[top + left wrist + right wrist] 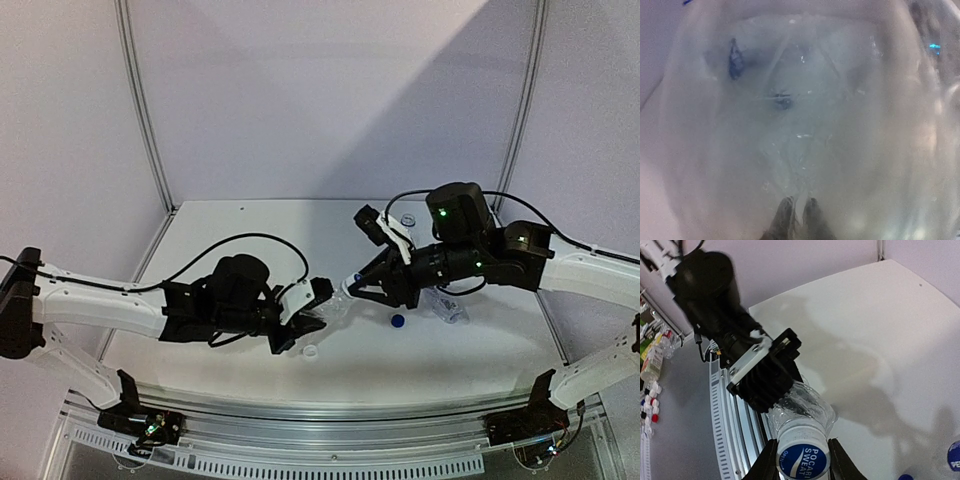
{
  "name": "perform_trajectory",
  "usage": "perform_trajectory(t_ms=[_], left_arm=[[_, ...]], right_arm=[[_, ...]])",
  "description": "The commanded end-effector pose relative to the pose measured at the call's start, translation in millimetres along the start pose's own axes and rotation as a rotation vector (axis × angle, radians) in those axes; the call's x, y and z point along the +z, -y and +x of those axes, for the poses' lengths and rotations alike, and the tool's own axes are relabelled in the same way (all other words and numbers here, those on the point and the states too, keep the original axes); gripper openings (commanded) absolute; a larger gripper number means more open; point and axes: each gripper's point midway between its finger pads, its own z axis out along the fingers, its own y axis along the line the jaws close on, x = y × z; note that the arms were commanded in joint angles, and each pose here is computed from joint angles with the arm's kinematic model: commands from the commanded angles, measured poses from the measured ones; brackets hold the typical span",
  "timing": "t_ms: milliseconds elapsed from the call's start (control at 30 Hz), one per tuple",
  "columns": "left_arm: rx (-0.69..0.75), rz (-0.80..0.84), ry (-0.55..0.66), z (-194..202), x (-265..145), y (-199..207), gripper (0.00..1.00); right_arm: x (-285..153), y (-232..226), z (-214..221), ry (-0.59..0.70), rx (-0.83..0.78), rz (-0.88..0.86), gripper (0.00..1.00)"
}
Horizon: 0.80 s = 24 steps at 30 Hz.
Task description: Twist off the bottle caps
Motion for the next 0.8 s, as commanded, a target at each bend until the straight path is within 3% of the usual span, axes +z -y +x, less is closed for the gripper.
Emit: perform_trajectory(t_ms=[0,100,267,567,767], left_arm=[[-0.065,0.467,-0.010,-4,-6,65,0.03],[-0.113,0.669,-0.082,5,-10,92,0.07],[-0.170,0.886,-0.129,6,-18,117,0.04],[-0.292,1.225,-0.249,12,-42,153,0.04],[-0.330,1.493,-0.156,-16,-85,170,0.03]], right_arm=[[-26,-6,-5,0.068,-0.240,0.005,0.28],[-39,-36,-11,0.126,-0.299,-0.141,0.28],[-45,-53,-4,0.117,-0.337,-0.234,0.28],[-63,-70,-3,0.129,-0.408,-0.283,0.28],[-70,-70,-6,0.167,-0.433,-0.253,0.28]])
